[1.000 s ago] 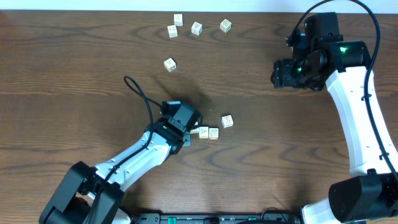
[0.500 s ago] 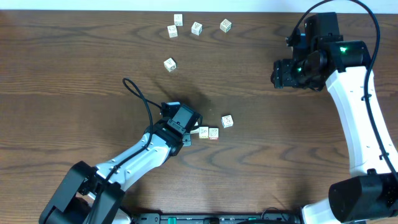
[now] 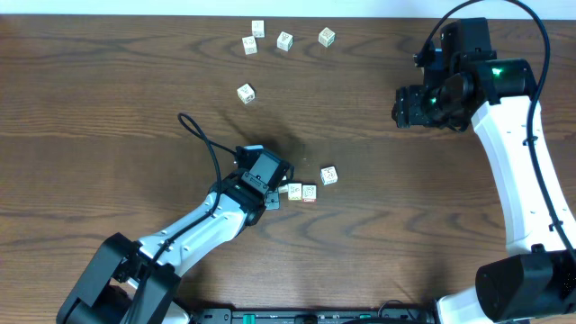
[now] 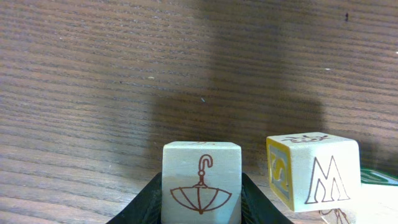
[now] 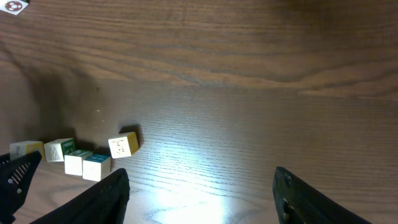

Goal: Lift 5 blocks
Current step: 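Hold left gripper over the placed umbrella block in the row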

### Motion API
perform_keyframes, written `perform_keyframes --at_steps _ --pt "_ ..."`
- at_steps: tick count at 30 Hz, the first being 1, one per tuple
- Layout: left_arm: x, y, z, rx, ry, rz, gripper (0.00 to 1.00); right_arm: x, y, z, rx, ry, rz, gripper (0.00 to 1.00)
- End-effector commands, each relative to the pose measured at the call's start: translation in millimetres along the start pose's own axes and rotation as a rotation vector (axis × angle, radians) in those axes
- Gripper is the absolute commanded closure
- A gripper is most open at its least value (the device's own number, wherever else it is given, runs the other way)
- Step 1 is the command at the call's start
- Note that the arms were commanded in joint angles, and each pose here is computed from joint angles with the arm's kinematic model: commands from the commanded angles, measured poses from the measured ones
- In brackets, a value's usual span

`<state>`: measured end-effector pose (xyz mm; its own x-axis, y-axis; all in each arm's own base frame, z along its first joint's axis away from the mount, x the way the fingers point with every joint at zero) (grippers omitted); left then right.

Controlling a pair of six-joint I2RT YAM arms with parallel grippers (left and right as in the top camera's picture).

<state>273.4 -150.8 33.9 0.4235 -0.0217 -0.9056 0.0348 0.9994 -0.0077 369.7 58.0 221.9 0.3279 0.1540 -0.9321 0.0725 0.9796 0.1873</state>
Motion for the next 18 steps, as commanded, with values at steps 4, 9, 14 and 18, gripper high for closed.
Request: perform_keyframes --at_steps 4,9,14,18 --pt "-3.1 -0.3 -0.4 -0.013 -0.002 -0.01 0.66 -5.8 -0.6 3.1 -0.012 -0.02 -0.002 0.29" --pt "-3.1 -0.3 -0.5 -0.013 -0.002 -0.01 0.64 -5.8 -0.6 3.1 -0.012 -0.02 -0.002 0.29" --pt "-3.1 -0.3 -0.5 -0.013 -0.002 -0.01 0.57 -5.8 -0.7 3.1 -0.012 -0.02 -0.002 0.29" --pt "-3.1 -0.4 -0.5 -0.014 -0.002 -0.01 0.52 -5.8 -0.7 3.1 -0.012 -0.02 -0.002 0.29"
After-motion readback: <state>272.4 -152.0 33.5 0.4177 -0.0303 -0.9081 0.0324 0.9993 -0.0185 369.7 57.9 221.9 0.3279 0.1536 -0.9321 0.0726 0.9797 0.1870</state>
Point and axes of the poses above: each gripper's point midway between its finger pads, its own x axis out along the fingers, its own y axis along the line the jaws close on, z = x × y, the point moved 2 cm from there along -x, back along the fingers, and after that the axes turned 8 degrees about x, right-handed, at the moved point
